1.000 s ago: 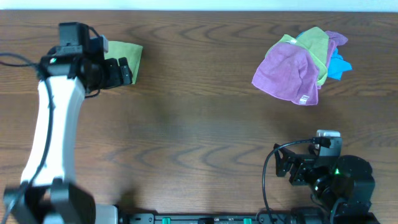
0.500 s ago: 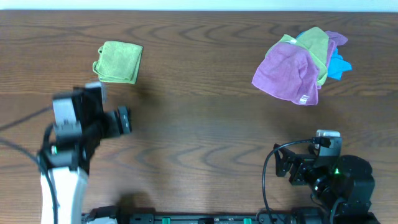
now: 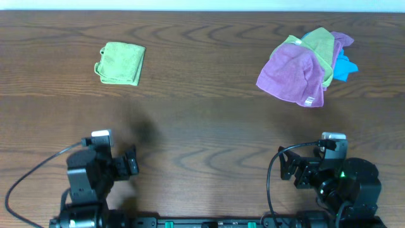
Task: Fold the cloth
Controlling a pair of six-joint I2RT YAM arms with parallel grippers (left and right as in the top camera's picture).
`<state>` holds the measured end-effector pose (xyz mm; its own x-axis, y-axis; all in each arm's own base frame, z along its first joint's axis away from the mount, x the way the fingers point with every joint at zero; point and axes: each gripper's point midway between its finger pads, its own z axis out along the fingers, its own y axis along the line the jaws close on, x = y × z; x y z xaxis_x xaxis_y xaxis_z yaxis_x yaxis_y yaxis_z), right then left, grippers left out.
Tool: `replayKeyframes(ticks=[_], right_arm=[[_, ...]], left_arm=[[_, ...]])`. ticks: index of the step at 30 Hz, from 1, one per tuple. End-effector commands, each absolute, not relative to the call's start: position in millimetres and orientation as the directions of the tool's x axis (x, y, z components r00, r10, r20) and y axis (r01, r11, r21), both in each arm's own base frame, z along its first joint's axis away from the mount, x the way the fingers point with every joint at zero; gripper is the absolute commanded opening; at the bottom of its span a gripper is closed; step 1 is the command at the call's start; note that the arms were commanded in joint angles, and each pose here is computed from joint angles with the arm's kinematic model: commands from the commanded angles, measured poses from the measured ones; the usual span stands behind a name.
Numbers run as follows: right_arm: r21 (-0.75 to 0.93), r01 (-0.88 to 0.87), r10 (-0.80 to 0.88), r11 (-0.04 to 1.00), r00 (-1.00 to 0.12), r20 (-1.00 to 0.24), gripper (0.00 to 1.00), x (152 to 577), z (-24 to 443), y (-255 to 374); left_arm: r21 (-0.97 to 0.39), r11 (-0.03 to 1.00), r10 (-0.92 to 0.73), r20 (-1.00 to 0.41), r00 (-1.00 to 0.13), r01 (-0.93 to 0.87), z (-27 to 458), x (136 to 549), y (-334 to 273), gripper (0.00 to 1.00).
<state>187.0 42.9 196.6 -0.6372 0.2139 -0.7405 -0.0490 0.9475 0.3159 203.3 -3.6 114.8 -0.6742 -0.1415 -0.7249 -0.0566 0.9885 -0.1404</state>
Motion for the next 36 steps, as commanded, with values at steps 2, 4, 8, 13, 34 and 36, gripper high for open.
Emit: replayKeyframes(ticks=[2, 4, 8, 13, 34, 36], right_arm=[[0.329, -0.041, 0.229, 0.944, -0.637, -0.737, 0.99, 186.4, 196.8, 42.9], [0.329, -0.041, 0.229, 0.944, -0.637, -0.736, 0.99, 186.4, 196.8, 42.9], [0.329, -0.041, 0.229, 0.944, -0.637, -0.736, 0.99, 186.4, 196.8, 42.9], [0.329, -0.041, 0.229, 0.944, -0.637, -0.737, 0.99, 186.4, 196.8, 42.9], [0.329, -0.041, 0.229, 0.944, -0.637, -0.736, 0.99, 186.4, 196.8, 42.9], [0.329, -0.041, 0.229, 0.944, -0.637, -0.736, 0.99, 186.4, 196.8, 42.9]], left_arm=[[-0.063, 0.994, -0.108, -0.744, -0.659, -0.092, 104.7, 193.6, 7.2, 0.95], [-0.028, 0.998, -0.058, -0.742, -0.668, -0.055, 100.9, 186.7, 5.6, 0.96], [0.027, 1.000, 0.021, -0.731, -0.682, 0.002, 96.7, 174.4, 3.9, 0.95], [0.070, 0.996, 0.084, -0.724, -0.685, 0.048, 92.9, 164.0, 3.0, 0.95], [0.099, 0.992, 0.123, -0.726, -0.676, 0.074, 71.2, 155.9, 1.9, 0.96], [0.107, 0.992, 0.123, -0.725, -0.677, 0.065, 71.3, 155.8, 3.9, 0.95]])
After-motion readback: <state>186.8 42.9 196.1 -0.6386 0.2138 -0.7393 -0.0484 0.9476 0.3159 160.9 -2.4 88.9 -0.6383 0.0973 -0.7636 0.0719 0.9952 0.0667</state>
